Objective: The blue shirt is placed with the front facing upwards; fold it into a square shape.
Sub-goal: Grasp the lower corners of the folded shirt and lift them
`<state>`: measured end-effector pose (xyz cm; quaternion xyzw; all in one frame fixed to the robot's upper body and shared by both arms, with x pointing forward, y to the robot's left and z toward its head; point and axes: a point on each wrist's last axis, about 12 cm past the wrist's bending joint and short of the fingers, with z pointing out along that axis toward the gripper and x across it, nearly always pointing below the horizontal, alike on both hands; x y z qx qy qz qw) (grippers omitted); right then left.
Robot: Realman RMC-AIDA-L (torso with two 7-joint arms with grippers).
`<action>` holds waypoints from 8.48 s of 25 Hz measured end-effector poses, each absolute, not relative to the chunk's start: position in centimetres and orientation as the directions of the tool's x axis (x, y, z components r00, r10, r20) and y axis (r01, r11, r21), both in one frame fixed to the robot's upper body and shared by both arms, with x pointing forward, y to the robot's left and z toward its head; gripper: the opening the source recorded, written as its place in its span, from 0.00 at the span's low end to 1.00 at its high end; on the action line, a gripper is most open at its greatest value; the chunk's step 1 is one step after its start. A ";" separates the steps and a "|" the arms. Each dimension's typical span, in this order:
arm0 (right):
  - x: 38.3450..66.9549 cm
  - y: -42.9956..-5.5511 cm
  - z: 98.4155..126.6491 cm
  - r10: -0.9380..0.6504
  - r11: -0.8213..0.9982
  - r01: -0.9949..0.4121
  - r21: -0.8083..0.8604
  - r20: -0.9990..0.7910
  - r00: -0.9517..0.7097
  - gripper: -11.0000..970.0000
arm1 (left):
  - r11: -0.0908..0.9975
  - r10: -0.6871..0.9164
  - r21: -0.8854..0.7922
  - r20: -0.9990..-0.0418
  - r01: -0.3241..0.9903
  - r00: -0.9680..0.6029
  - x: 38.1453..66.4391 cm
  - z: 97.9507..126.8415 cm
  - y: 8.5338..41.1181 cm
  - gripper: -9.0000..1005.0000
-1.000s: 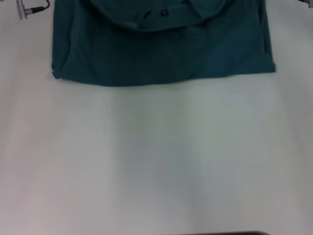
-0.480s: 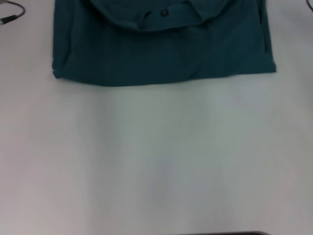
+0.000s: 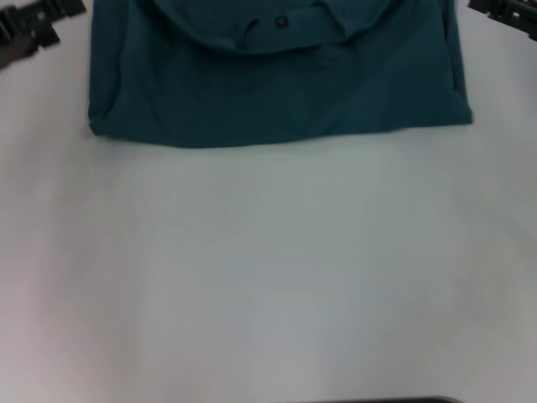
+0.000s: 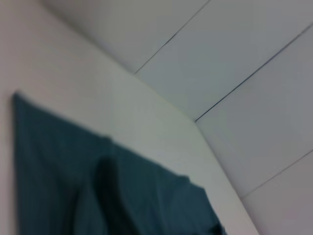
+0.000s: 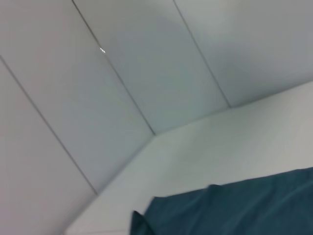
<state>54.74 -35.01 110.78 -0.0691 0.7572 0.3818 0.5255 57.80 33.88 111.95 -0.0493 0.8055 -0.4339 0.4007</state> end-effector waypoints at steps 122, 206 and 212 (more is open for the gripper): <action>53.6 -35.9 109.6 0.366 0.663 -0.469 0.583 -0.799 -0.477 0.96 | 0.580 -0.560 -0.801 -0.261 -0.147 -0.786 59.0 105.1 29.3 0.76; 60.6 -35.5 113.8 0.015 0.891 -0.205 0.405 -0.477 -0.879 0.95 | 0.650 -0.419 -0.759 -0.391 0.030 -0.819 58.0 108.7 31.4 0.04; 60.6 -34.7 112.6 0.045 0.881 -0.163 0.443 -0.423 -0.905 0.95 | 0.652 -0.416 -0.758 -0.394 0.034 -0.820 57.9 108.7 31.4 0.04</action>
